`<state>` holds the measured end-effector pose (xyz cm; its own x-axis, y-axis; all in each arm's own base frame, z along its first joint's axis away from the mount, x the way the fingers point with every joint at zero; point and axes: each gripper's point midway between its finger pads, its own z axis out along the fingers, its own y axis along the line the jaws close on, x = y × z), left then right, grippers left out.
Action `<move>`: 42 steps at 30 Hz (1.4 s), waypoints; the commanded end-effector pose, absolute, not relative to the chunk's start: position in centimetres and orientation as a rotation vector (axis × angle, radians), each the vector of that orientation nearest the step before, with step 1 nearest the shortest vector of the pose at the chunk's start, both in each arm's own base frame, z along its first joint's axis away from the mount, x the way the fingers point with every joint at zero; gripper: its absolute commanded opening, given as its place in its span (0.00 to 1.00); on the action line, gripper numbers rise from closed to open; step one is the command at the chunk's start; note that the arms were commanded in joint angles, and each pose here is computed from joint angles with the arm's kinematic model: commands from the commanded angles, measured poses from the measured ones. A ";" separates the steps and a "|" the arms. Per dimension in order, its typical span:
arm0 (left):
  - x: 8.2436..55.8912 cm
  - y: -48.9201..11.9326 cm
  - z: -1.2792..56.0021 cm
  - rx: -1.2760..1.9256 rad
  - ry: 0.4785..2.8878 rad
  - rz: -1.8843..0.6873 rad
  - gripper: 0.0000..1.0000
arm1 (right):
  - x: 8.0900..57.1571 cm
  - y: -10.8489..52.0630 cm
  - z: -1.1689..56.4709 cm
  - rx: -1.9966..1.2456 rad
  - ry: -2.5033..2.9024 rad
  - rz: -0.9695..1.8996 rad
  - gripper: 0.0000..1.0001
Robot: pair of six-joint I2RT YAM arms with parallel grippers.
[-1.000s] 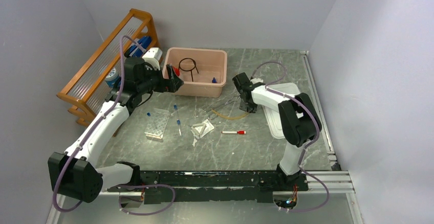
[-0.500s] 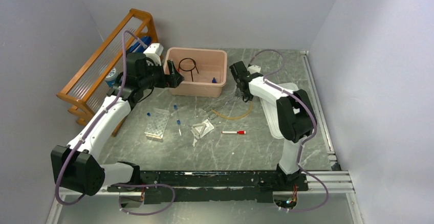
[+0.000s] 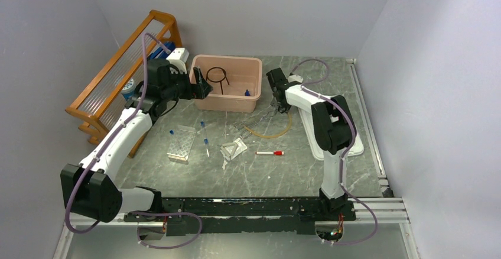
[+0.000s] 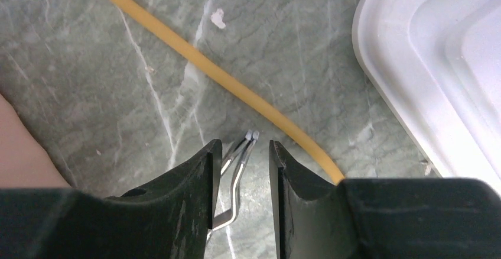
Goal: Organize the chemistry lab equipment
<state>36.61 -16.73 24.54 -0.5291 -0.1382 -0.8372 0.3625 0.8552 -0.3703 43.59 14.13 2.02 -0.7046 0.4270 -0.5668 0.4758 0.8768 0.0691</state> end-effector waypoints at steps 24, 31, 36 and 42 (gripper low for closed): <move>36.3 -21.5 25.7 0.261 1.962 -0.905 0.95 | 47.5 13.9 10.8 0.718 2.189 0.190 0.00; 35.3 -24.6 25.7 0.325 1.944 -1.036 0.84 | 46.1 12.6 15.9 0.643 2.121 0.177 0.00; 34.7 -27.2 26.7 0.391 1.888 -1.070 0.81 | 45.0 11.3 19.3 0.576 2.063 0.142 0.00; 34.6 -30.4 27.3 0.435 1.883 -1.136 0.79 | 44.9 12.3 24.7 0.434 1.990 0.223 0.00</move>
<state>34.23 -28.11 24.61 -0.5963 -0.1128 -0.7948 0.6010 0.5935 -0.5352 44.65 12.02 20.08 -0.4467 0.4432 -0.7772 0.3056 0.8920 0.3331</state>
